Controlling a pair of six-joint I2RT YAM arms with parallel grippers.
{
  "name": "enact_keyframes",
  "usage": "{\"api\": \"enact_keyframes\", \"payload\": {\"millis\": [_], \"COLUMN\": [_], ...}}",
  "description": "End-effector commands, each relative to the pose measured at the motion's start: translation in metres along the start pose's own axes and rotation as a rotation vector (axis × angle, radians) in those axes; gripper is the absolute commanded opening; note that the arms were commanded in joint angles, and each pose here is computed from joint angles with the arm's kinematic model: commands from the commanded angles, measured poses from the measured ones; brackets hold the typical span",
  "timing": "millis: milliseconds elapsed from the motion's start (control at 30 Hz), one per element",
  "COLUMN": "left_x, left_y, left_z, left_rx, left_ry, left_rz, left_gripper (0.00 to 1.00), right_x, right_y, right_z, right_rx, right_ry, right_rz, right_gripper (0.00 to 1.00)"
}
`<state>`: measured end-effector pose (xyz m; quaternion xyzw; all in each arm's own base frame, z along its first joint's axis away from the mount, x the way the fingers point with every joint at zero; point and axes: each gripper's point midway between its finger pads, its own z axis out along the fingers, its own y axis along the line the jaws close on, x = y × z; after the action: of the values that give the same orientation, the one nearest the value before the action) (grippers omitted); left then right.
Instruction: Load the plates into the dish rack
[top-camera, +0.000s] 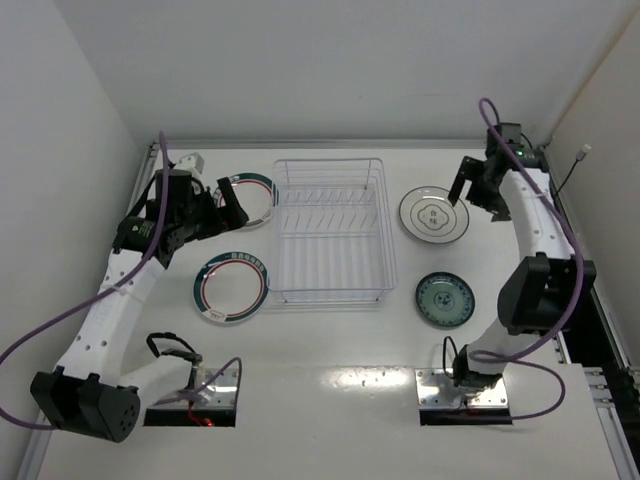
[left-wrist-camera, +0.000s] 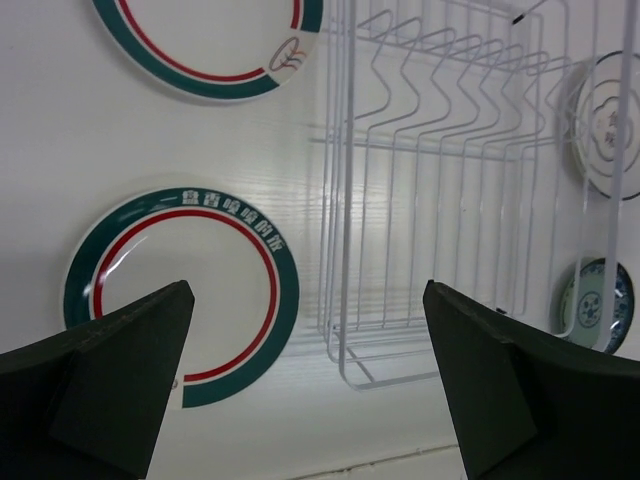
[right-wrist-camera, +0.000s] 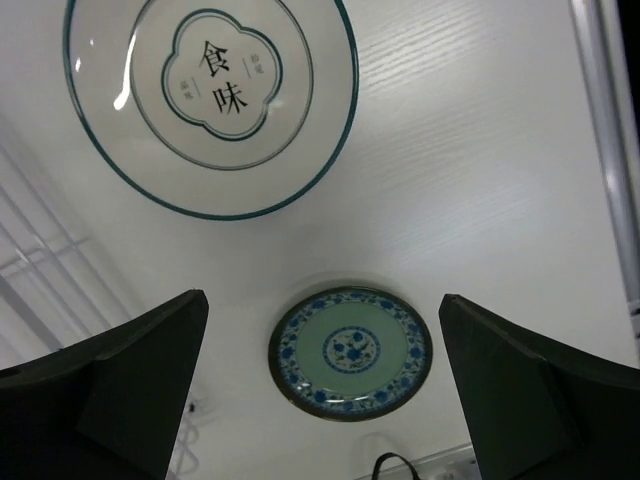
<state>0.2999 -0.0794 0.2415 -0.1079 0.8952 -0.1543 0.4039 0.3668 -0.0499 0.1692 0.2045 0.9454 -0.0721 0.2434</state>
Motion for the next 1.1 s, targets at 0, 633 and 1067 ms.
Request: {"api": "enact_keyframes", "payload": {"millis": [0, 633, 1067], "left_x": [0.009, 0.006, 0.011], "left_y": [-0.016, -0.015, -0.009], "left_z": [-0.010, 0.020, 0.029], "left_rx": [0.065, 0.016, 0.020], "left_ry": [-0.010, 0.042, 0.110], "left_rz": [-0.033, -0.007, -0.032], "left_gripper": [1.00, 1.00, 1.00], "right_x": [-0.027, -0.014, 0.012], "right_y": [0.013, -0.007, -0.008], "right_z": [0.006, 0.160, 0.194], "right_rx": [-0.227, -0.488, -0.498], "right_ry": [-0.002, 0.324, 0.458], "right_rz": [0.121, 0.424, 0.401], "right_gripper": [0.99, 0.71, 0.17]}}
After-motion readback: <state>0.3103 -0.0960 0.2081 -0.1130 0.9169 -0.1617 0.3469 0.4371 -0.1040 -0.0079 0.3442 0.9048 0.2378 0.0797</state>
